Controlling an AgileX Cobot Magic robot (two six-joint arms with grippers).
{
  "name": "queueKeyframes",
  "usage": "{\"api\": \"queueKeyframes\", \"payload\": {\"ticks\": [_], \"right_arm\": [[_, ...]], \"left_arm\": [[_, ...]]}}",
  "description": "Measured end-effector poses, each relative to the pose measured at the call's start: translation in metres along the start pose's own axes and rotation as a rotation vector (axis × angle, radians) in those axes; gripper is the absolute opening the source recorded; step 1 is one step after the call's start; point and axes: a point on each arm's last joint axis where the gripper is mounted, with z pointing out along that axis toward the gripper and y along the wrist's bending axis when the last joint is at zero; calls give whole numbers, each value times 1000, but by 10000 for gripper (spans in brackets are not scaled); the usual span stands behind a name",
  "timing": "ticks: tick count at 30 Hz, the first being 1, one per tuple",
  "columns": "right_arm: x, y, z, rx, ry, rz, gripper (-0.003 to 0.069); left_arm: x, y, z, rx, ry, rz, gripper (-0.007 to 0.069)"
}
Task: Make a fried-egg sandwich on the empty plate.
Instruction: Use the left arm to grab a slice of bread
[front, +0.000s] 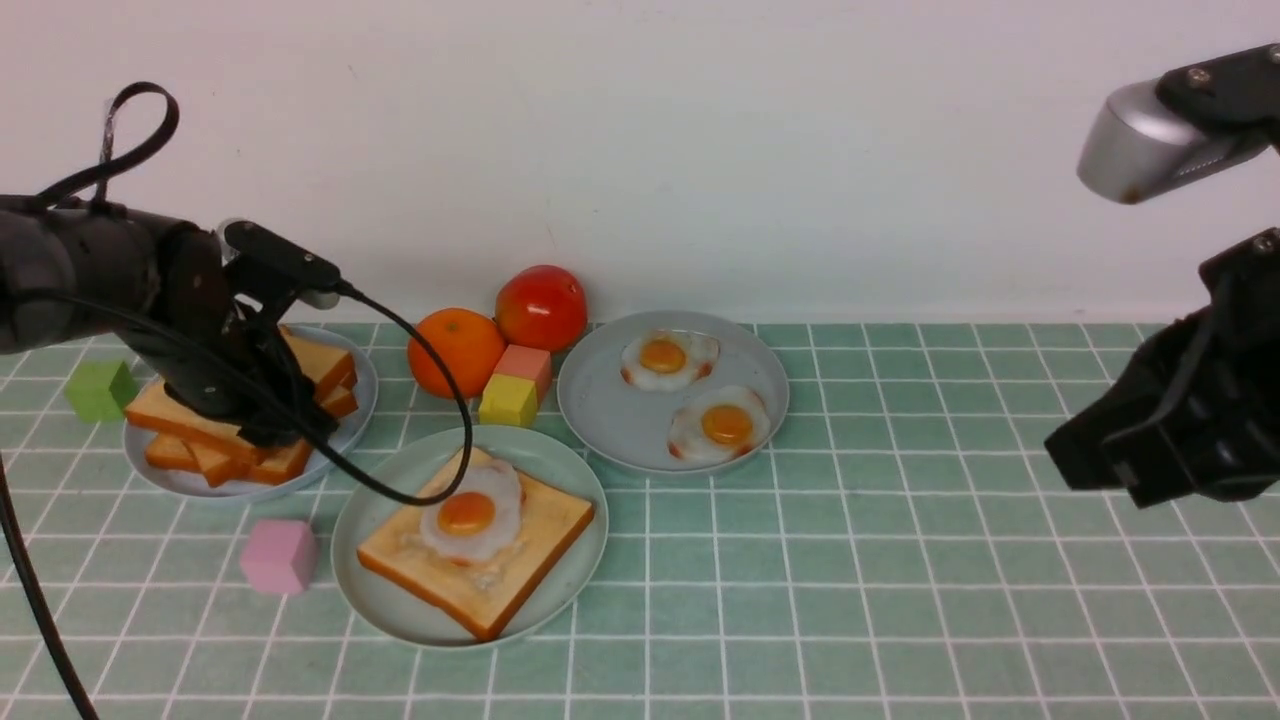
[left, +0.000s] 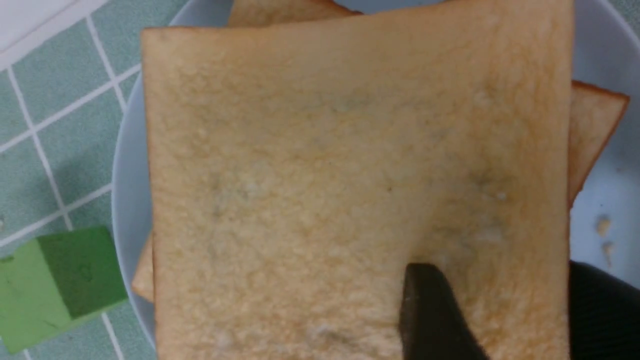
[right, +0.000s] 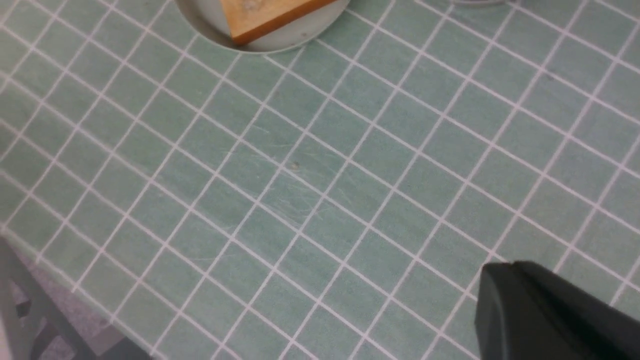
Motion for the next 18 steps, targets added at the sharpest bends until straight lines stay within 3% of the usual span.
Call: {"api": "queueKeyframes", "payload": {"ticks": [4,8,14,18], "right_arm": [[0,2,0,-23,3,-12,25],[1,3,0,-30,5,-12,31],[1,3,0,-31,12,-16,32],[2,3,0,-32,17,-16,36]], "left_arm": [[1,0,0,2,10,1,211],[0,1,-5,2,15,-1,181],[-3,4,-26,-2,7,-16,76],[-7,6,-55,4,-17,-50,71]]}}
